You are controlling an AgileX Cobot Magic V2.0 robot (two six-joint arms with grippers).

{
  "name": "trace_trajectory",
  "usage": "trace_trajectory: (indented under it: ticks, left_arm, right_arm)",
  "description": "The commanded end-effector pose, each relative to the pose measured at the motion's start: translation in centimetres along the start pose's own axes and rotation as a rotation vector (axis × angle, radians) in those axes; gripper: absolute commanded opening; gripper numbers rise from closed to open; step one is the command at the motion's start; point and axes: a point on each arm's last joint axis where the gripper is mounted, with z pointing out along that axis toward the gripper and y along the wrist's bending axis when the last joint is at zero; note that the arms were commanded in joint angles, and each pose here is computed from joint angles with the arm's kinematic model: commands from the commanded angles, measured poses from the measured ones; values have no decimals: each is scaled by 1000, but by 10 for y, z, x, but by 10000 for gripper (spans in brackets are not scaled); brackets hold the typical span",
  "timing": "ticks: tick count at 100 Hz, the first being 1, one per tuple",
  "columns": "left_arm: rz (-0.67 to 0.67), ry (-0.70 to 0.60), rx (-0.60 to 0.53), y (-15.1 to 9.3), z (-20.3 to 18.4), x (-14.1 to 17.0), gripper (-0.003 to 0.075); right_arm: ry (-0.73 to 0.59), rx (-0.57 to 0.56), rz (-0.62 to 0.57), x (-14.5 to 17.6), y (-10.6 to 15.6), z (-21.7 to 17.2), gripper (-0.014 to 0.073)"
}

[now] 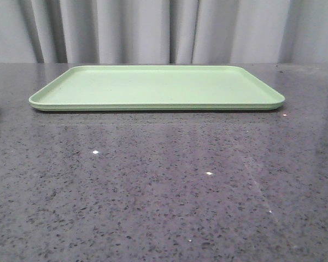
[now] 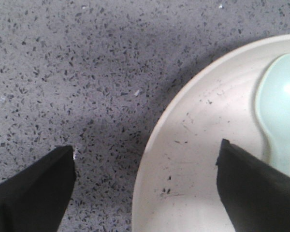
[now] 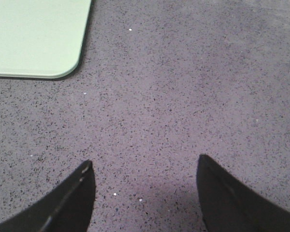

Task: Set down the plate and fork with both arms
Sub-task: 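Open the left gripper and lower it onto the white plate's rim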

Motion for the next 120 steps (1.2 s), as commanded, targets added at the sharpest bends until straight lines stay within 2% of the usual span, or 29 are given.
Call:
trace_trajectory:
  ticks: [1, 36, 102, 109, 120]
  left_arm:
    - [-2, -76, 2, -2, -16, -9, 566]
    - [-14, -10, 19, -1, 2, -8, 566]
    - [-20, 22, 25, 1, 12, -8, 566]
    - [-20, 28, 27, 1, 12, -7, 559]
    - [-18, 36, 27, 0, 12, -7, 498]
  right_arm:
    - [-85, 5, -11, -14, 0, -5, 465]
    - [-85, 5, -11, -14, 0, -5, 465]
    - [-85, 5, -11, -14, 0, -5, 465]
    - [-85, 5, -11, -14, 0, -5, 465]
    - [-85, 5, -11, -14, 0, -5, 465]
